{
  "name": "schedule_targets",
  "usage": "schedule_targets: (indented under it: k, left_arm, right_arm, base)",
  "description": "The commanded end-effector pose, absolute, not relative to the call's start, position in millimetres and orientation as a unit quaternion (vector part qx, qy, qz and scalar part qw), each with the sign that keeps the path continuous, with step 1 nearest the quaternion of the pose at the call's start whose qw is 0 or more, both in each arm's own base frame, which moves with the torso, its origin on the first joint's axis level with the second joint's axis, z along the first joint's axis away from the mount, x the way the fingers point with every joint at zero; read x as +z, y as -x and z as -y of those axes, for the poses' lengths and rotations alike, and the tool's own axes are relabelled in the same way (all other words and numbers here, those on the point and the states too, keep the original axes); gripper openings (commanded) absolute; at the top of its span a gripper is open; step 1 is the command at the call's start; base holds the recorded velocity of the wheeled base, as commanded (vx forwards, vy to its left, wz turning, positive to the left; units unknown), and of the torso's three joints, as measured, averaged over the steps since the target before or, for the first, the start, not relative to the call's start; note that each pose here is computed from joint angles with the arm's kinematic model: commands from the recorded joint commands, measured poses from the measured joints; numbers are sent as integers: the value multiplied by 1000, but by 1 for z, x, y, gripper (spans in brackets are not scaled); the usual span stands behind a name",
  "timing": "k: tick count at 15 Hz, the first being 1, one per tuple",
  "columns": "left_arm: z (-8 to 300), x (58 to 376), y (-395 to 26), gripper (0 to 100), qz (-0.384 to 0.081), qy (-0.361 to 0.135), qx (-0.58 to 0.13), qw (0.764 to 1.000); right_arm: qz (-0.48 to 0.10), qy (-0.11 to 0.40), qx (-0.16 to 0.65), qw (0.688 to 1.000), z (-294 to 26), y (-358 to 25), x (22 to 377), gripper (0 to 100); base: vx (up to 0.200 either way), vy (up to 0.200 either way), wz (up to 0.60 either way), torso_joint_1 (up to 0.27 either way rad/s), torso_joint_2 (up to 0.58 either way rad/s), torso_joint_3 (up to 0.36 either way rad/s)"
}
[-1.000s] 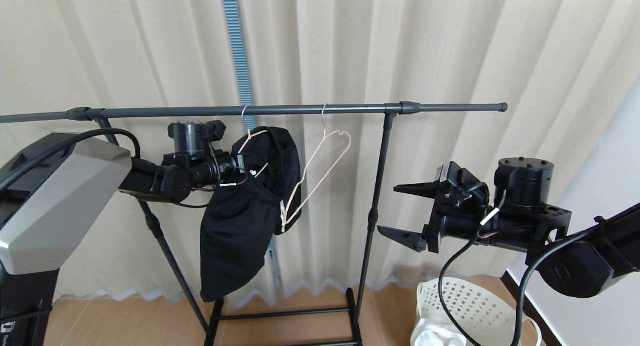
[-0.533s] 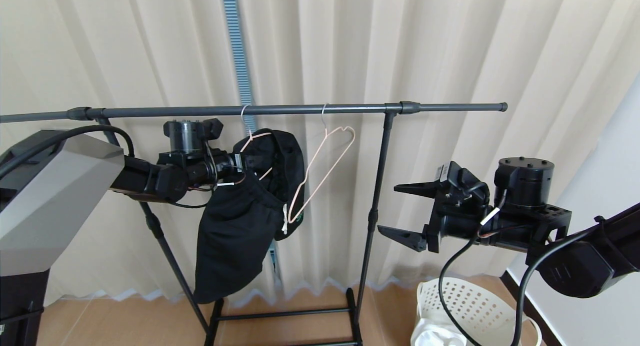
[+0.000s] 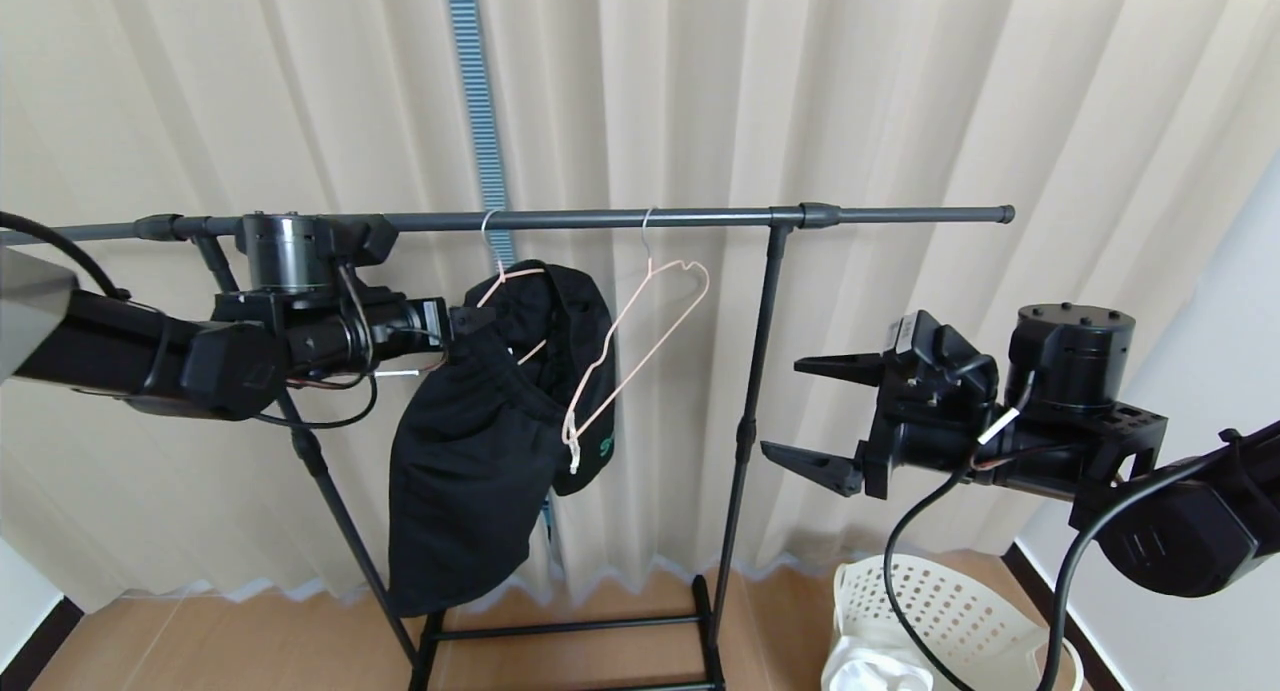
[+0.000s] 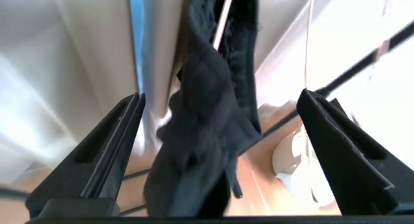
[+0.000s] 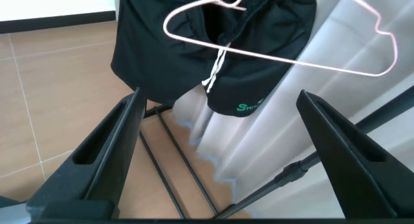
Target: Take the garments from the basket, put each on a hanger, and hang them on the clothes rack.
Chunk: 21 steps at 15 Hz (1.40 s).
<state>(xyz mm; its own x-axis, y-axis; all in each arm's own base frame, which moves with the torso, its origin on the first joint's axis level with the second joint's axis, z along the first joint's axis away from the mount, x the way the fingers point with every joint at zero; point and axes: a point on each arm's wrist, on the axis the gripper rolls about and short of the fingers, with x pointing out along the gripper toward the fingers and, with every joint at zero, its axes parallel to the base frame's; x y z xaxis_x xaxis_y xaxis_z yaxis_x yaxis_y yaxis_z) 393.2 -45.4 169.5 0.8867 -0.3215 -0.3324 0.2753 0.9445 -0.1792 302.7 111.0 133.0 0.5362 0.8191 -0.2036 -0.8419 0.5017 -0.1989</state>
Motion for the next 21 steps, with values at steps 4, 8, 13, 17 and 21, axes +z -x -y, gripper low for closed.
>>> schedule_targets:
  k: [4, 8, 13, 17, 21]
  left_arm:
    - [31, 194, -290, 100, -165, 4, -173, 971]
    - [27, 169, -221, 100, -147, -42, -213, 965]
    - [20, 139, -152, 100, -110, -48, -212, 970]
    - [17, 127, -101, 100, -83, -50, -216, 972]
    - [14, 120, -64, 100, -99, -43, -220, 969]
  right_arm:
    - [0, 139, 380, 914, -89, -255, 186, 100]
    - [-83, 122, 293, 945, -56, -198, 192, 100]
    - [-116, 87, 211, 967, -33, -123, 161, 100]
    - [-116, 92, 170, 974, -17, -62, 118, 100]
    - [-144, 94, 164, 971, -5, -12, 88, 100]
  base:
    - [0, 0, 0, 0, 0, 0]
    - [0, 0, 0, 0, 0, 0]
    - [0, 0, 0, 0, 0, 0]
    - [0, 0, 0, 0, 0, 0]
    - [0, 0, 0, 0, 0, 0]
